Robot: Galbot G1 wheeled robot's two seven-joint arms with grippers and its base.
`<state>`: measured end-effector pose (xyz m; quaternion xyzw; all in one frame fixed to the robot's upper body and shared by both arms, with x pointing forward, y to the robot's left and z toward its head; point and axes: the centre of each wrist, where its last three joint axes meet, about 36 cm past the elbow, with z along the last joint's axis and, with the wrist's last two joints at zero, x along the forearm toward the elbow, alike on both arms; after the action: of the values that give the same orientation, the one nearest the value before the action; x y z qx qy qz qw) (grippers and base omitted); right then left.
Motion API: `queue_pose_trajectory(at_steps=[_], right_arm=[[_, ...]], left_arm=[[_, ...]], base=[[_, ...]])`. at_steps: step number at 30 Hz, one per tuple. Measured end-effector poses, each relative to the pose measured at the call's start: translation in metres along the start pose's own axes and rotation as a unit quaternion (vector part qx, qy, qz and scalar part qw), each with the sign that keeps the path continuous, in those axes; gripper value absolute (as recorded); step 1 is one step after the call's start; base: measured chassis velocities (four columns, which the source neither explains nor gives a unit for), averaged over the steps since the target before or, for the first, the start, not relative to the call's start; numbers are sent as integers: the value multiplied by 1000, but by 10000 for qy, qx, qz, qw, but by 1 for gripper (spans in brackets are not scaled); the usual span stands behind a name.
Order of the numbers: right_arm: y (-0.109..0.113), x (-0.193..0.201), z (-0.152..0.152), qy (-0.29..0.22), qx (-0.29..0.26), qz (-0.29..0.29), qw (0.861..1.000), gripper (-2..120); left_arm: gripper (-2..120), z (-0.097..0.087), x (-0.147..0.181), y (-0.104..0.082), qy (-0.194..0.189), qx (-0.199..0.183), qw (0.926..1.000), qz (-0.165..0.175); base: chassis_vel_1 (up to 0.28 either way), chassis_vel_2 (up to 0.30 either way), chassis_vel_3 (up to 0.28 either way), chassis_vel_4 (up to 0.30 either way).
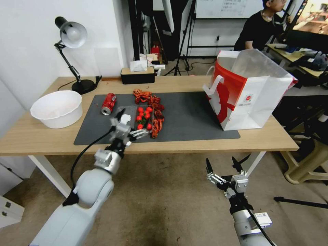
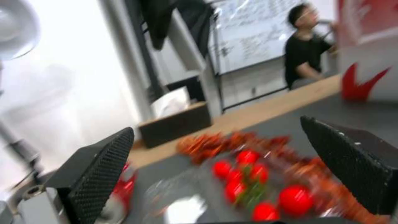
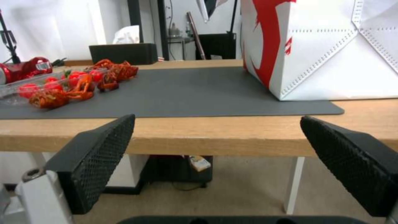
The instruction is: Pick up the trash from the table and place it into the takeout bag.
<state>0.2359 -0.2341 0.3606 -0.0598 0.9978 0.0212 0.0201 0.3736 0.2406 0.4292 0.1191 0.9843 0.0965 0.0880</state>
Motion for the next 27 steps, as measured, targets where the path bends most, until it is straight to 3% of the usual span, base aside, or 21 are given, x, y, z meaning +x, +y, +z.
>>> queue_pose_trajectory(at_steps=[4,9,18,27], right_arm=[[0,2,1,34,-6,-17,10000,100],[-1,3,2,60,-39,-45,10000,100],[-2,1,-3,-15,-51,-113,9999,100],[0,1,-9,-70,-87,-146,9998,100]], left_arm=[[100,5,18,8,354,-187,9982,-442],[100,15,50,0,919,-278,9898,-1051],[100,24,92,-12,1351,-86,9833,-1220],[100,19,96,-9,1413,-10,9809,-1334]], base=[[0,0,0,0],[0,0,0,0],[0,0,0,0],[0,0,0,0]])
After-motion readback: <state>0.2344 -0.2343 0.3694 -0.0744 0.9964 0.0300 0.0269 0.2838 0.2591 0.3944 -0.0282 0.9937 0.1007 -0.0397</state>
